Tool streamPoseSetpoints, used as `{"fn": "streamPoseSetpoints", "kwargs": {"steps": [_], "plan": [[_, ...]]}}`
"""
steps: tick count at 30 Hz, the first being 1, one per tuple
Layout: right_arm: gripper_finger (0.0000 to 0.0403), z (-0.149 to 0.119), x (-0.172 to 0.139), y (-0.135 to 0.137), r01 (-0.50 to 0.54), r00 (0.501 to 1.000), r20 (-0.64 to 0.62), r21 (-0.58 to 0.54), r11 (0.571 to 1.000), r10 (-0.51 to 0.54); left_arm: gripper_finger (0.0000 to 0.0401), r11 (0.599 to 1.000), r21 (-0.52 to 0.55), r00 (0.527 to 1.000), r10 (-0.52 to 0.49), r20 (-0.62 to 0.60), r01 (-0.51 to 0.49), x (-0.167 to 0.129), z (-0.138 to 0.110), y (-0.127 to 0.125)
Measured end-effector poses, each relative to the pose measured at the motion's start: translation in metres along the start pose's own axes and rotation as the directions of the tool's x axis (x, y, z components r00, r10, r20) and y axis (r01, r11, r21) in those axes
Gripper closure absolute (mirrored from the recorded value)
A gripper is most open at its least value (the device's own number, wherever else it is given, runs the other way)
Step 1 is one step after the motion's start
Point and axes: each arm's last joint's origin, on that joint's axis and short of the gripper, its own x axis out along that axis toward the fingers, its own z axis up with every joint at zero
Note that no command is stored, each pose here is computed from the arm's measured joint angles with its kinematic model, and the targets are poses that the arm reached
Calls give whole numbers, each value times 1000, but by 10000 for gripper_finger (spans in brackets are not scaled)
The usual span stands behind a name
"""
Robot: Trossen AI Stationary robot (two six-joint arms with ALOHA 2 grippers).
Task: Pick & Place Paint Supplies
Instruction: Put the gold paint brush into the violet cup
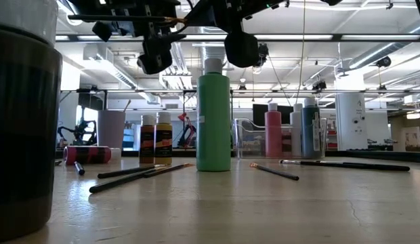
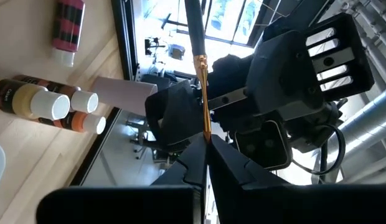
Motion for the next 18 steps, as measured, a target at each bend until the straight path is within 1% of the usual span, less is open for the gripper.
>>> {"fn": "streamPoseSetpoints", "kwargs": {"steps": [4,9,18], "plan": [[394,-1,1,0,0,1000,-3,0,1000,0,205,1000,3,1000,-19,-11,19,0,0,-1],[394,-2,2,0,-1,1000,-7,2,1000,1,242,999,28,1000,-31,0,31,1,1,-3],[394,-3,3,0,2,1000,-9,5,1000,-2,274,999,36,999,-35,8,34,1,2,-3]]}}
